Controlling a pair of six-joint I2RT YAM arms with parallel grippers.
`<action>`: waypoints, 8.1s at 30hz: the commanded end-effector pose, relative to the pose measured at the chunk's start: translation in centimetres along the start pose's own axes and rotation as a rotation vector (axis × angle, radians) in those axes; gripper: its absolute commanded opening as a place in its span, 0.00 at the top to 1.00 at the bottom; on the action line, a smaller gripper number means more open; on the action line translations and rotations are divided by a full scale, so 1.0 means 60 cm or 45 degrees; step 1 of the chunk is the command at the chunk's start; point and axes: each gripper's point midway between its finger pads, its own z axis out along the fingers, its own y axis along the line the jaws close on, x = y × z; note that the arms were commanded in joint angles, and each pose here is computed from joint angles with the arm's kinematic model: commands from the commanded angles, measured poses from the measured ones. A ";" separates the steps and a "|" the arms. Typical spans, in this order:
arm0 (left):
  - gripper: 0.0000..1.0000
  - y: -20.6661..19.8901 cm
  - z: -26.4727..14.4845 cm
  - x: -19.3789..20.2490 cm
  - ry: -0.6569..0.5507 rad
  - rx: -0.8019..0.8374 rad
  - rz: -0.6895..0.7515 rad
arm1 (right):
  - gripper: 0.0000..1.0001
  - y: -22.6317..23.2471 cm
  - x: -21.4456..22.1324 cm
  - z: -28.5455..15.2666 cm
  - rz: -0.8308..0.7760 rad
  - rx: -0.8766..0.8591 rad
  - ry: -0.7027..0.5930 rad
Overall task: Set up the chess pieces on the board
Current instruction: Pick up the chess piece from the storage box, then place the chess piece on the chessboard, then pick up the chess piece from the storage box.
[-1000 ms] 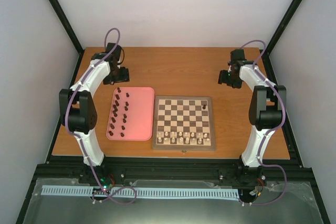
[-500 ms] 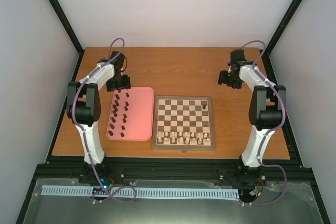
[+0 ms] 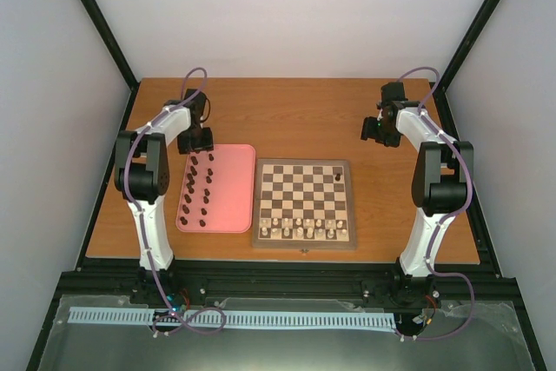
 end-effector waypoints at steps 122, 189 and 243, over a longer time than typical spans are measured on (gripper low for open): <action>0.99 -0.697 -0.177 0.267 -0.040 0.726 0.919 | 0.28 -0.017 0.007 0.010 0.007 0.043 0.018; 0.68 -0.709 -0.144 0.270 -0.036 0.727 0.940 | 0.28 -0.017 0.012 0.021 0.001 0.043 0.039; 0.31 -0.068 -0.121 0.017 -0.184 0.129 0.093 | 0.28 0.019 0.014 0.023 -0.034 -0.011 0.045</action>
